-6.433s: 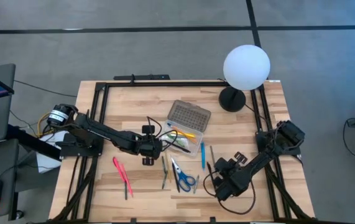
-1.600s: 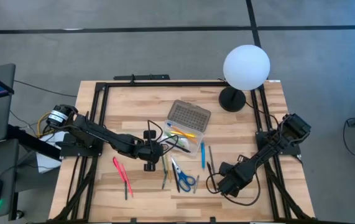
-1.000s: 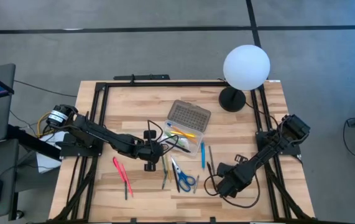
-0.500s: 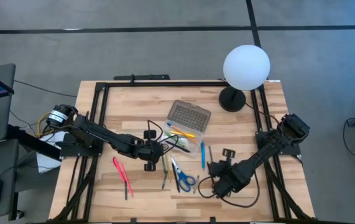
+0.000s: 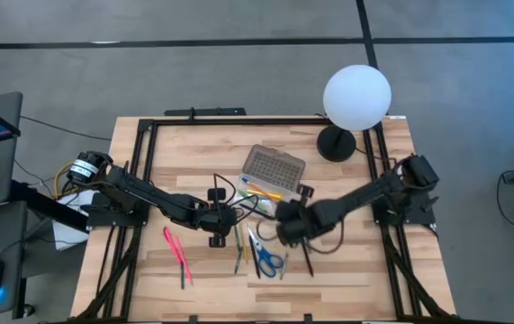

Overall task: Pick & place school supplies into a supply box
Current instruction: Put the green crayon into the gray supply box, then put the pink pen into the gray supply box

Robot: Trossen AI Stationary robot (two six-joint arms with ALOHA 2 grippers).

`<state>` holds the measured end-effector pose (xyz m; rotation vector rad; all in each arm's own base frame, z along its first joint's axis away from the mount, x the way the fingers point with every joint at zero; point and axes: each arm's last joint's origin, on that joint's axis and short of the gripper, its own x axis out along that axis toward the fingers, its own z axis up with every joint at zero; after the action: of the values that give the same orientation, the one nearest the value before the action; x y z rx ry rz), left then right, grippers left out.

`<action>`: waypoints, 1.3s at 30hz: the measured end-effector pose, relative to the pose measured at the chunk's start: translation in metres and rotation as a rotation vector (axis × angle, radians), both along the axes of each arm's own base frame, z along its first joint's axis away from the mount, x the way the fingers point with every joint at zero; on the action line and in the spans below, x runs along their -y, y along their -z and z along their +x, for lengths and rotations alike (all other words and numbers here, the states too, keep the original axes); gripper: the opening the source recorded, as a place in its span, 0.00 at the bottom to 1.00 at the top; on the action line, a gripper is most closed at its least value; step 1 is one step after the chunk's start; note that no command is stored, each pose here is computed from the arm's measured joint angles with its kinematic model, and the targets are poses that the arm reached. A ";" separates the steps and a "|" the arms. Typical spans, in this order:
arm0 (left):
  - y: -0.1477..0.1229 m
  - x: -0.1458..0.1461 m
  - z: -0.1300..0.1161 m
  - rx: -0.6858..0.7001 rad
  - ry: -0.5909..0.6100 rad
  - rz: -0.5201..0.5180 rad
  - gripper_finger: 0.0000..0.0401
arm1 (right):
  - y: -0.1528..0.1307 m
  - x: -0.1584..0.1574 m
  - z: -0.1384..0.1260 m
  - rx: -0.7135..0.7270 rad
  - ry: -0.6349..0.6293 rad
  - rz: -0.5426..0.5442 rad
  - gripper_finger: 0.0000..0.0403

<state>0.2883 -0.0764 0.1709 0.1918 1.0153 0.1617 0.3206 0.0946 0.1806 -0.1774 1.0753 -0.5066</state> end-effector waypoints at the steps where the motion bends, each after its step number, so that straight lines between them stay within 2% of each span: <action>1: 0.000 0.000 -0.001 -0.008 -0.003 0.001 0.28 | 0.000 0.005 0.002 -0.001 0.009 -0.002 0.02; 5: 0.003 0.000 -0.006 -0.053 -0.027 0.017 0.28 | -0.001 0.025 0.008 -0.002 0.046 -0.004 0.02; 11: 0.004 0.002 -0.018 -0.083 -0.112 0.183 0.28 | -0.004 0.042 0.021 0.055 0.024 -0.008 0.02; 13: 0.005 0.005 -0.021 -0.094 -0.119 0.210 0.28 | -0.005 0.043 0.024 0.068 -0.008 0.014 0.03; 18: 0.005 0.012 -0.026 -0.104 -0.099 0.220 0.28 | -0.004 0.049 0.028 0.056 -0.054 0.101 0.06; 27: 0.005 0.021 -0.029 -0.092 -0.078 0.214 0.28 | -0.004 0.061 0.030 0.060 -0.032 0.101 0.24; 32: 0.005 0.025 -0.030 -0.099 -0.052 0.206 0.28 | -0.005 0.055 0.029 0.046 -0.078 0.051 0.35; 39: 0.007 0.034 -0.034 -0.148 0.005 0.099 0.28 | -0.008 0.020 0.022 0.015 -0.197 -0.173 0.39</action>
<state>0.2546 -0.1102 0.1639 0.2995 1.1549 0.1959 0.3427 0.0744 0.1882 -0.4270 0.9874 -0.4216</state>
